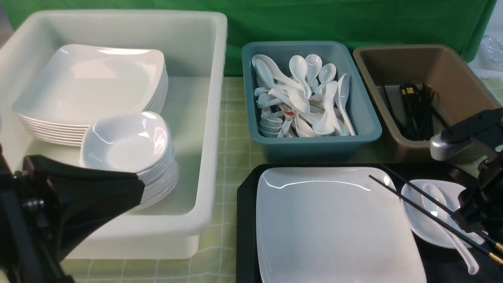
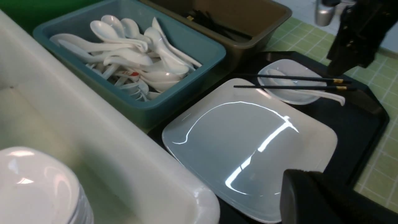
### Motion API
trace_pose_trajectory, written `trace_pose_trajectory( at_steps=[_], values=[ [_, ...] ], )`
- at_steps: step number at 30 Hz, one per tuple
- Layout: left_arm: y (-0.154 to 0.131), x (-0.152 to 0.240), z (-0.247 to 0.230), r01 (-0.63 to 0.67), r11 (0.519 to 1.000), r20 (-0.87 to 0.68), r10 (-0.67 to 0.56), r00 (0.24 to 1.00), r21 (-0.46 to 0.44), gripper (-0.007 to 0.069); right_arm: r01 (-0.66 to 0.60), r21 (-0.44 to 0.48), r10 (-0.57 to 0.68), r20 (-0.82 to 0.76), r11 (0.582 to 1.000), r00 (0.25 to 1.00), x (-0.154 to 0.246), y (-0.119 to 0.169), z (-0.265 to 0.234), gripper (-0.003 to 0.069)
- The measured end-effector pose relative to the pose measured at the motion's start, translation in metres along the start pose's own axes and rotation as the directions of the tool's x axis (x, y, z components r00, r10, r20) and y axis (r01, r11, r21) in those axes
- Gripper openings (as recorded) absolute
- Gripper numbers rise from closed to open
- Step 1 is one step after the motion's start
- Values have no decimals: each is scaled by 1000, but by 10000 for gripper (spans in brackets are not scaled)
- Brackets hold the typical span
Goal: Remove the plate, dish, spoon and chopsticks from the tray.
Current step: Use the right arm to grab a pair of chopsticks from the plate
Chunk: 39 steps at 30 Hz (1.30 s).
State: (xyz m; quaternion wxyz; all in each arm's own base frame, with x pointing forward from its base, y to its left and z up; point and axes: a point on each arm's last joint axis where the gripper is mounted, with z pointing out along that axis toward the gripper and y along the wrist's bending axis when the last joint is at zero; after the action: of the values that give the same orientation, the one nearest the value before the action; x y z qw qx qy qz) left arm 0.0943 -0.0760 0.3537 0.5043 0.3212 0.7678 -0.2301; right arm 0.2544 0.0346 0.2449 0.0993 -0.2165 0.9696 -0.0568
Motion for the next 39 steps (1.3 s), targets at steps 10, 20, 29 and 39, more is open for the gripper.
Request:
trace_pose_trajectory(
  at_steps=[10,20,29,39],
  values=[
    [-7,0,-13,-24,1000,37,24,999,3,20,19,-26,-19,-5,999,1000,-17,-12,44,549],
    [-7,1,-13,-24,1000,35,24,999,4,20,51,-39,-52,-24,998,998,-28,-12,76,555],
    [-7,1,-13,-24,1000,35,24,999,4,20,52,-38,-52,-19,998,998,-28,-12,76,503],
    [-7,1,-13,-24,1000,35,24,999,4,20,52,-37,-53,-17,998,998,-28,-12,76,392]
  ],
)
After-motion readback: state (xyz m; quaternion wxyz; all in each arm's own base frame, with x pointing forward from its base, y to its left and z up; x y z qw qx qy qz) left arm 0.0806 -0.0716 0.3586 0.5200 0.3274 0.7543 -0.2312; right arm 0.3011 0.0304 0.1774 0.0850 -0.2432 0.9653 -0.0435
